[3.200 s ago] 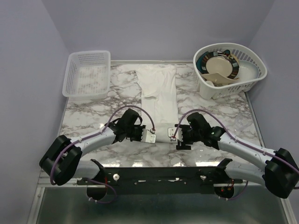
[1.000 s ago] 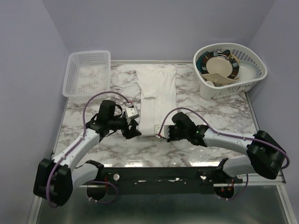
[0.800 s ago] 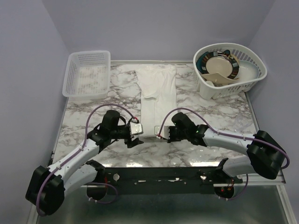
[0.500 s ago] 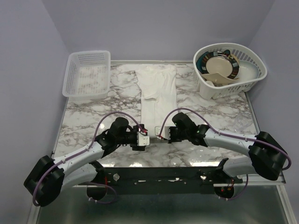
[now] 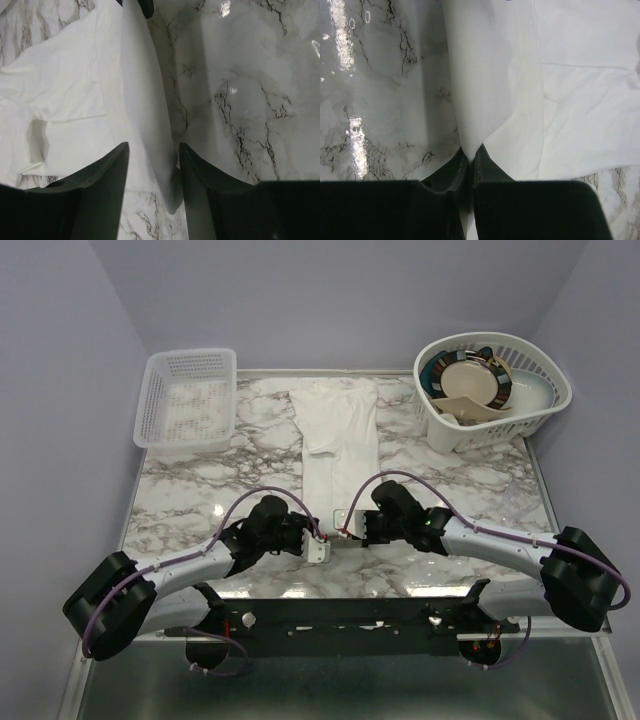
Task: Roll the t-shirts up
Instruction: Roll the T-shirt to the center of the board.
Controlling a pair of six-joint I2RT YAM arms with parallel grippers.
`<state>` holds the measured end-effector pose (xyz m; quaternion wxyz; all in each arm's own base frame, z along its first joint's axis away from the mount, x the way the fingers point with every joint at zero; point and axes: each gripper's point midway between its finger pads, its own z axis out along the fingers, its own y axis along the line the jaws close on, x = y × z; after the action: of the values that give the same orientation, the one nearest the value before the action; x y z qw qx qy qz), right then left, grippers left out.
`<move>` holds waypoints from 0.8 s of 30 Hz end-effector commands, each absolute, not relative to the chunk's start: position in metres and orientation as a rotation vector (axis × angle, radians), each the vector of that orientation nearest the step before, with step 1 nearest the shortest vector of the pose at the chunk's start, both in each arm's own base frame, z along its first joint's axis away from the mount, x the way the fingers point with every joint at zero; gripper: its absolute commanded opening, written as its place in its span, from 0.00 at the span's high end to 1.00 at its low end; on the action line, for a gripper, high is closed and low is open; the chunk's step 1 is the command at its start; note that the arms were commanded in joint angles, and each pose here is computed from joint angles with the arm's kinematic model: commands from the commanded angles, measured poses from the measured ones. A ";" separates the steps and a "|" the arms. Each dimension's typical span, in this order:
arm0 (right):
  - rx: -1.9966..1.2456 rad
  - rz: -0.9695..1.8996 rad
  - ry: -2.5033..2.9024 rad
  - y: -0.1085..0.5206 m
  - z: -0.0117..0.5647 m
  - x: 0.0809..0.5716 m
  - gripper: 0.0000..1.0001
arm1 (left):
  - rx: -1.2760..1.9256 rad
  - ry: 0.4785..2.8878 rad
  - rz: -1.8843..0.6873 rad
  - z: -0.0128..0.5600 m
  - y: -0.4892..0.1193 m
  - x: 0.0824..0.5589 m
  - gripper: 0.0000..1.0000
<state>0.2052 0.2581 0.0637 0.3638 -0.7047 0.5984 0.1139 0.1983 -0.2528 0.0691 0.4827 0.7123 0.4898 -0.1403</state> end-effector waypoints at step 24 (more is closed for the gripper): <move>-2.028 0.644 1.688 0.219 0.080 0.131 0.88 | 1.875 1.517 -0.866 0.087 -0.242 0.123 1.00</move>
<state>0.1581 0.2392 0.0838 0.2819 -0.7164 0.6059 0.2006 0.1601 -0.2516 0.0894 0.3619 0.7078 0.5520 -0.2517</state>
